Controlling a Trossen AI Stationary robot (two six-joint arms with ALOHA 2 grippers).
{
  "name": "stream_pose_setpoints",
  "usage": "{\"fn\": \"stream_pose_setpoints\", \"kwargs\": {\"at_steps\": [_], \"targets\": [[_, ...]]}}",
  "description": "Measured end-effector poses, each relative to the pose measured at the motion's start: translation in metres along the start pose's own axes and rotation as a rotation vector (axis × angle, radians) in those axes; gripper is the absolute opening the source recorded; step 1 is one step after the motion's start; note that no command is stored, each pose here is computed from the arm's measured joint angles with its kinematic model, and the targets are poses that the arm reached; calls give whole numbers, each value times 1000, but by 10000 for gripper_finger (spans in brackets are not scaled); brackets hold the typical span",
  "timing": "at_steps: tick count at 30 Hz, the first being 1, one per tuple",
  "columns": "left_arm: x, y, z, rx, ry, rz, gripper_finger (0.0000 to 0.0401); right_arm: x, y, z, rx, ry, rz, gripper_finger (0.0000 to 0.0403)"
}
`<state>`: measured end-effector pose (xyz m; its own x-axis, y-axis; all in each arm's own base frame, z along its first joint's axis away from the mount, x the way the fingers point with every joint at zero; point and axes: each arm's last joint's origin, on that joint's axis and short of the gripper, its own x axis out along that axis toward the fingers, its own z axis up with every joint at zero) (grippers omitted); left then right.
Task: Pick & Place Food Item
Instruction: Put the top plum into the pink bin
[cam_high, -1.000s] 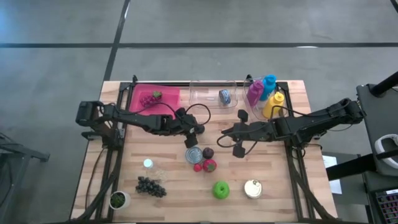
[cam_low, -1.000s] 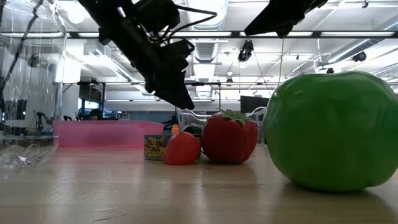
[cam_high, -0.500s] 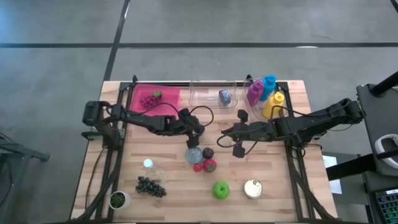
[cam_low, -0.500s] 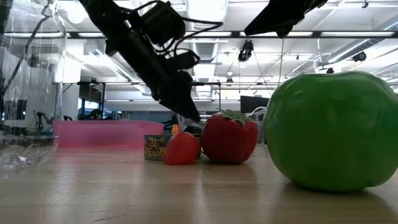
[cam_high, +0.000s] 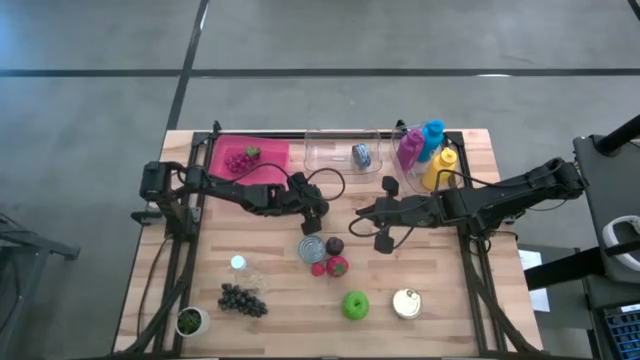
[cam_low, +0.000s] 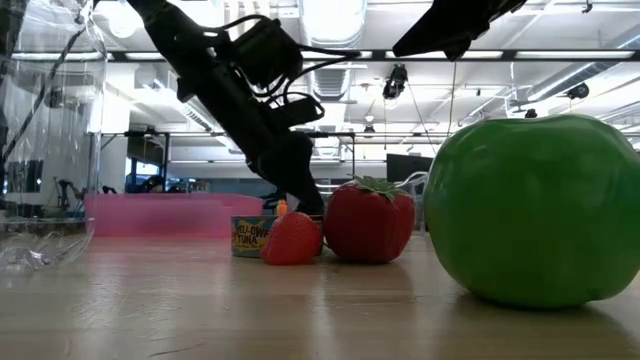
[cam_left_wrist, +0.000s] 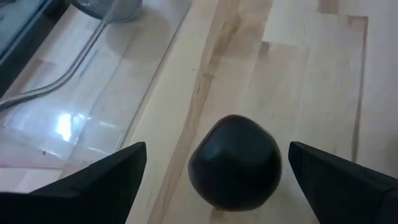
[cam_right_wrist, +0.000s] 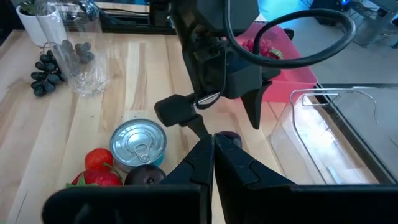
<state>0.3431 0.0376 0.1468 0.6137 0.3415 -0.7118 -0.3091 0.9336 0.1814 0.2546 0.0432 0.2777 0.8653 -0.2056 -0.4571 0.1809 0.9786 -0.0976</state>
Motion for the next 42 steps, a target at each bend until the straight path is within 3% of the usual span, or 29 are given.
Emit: {"fn": "stream_pose_setpoints", "kwargs": {"at_steps": [30,42], "targets": [[3,-1,-11,1,-53,-18,398,0,0,0,0,0,0,8],[31,7,-24,-16,-10,-42,399,0,0,0,0,0,0,8]]}}
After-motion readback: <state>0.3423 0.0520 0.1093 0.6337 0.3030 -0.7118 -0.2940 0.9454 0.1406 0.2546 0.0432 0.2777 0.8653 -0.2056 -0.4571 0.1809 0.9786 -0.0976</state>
